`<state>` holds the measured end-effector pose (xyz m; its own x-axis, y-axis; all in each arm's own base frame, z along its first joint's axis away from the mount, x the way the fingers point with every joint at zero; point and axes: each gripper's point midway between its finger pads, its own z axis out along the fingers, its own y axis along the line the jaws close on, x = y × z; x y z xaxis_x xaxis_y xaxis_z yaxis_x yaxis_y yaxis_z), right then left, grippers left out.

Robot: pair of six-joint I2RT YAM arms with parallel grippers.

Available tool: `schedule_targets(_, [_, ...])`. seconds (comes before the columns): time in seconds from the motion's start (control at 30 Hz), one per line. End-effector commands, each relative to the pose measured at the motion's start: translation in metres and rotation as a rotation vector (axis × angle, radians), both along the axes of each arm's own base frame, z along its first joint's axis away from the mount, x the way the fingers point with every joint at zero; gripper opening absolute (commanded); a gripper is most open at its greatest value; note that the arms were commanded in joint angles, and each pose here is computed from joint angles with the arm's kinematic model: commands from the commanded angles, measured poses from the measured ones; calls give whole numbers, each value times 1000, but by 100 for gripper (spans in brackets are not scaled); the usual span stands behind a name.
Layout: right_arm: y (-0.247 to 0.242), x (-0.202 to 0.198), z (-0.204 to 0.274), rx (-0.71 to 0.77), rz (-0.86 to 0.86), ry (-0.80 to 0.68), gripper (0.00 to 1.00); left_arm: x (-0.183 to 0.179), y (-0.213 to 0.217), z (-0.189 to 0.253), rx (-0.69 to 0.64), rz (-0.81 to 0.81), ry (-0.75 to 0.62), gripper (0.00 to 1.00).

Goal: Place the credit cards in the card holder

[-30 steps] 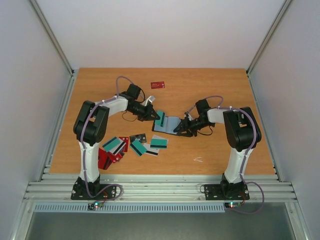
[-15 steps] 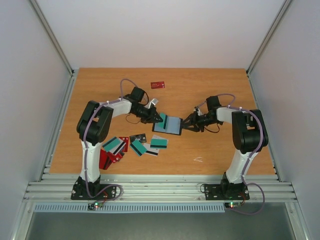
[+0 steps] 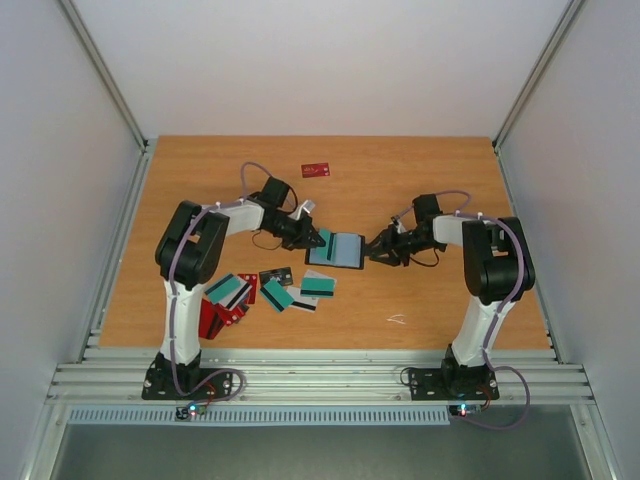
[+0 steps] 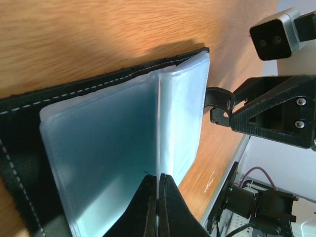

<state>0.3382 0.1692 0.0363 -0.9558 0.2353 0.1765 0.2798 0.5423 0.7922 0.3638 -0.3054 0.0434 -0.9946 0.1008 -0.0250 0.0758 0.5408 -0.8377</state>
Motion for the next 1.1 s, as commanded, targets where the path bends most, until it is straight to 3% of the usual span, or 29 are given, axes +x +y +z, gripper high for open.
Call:
schedule_targets(0.0, [-2, -1, -8, 2, -4, 21, 33, -3, -12, -5, -31, -30, 12, 0])
schedule_targets(1.07, [2, -8, -17, 36, -2, 48, 30, -2, -30, 0, -48, -44, 4, 0])
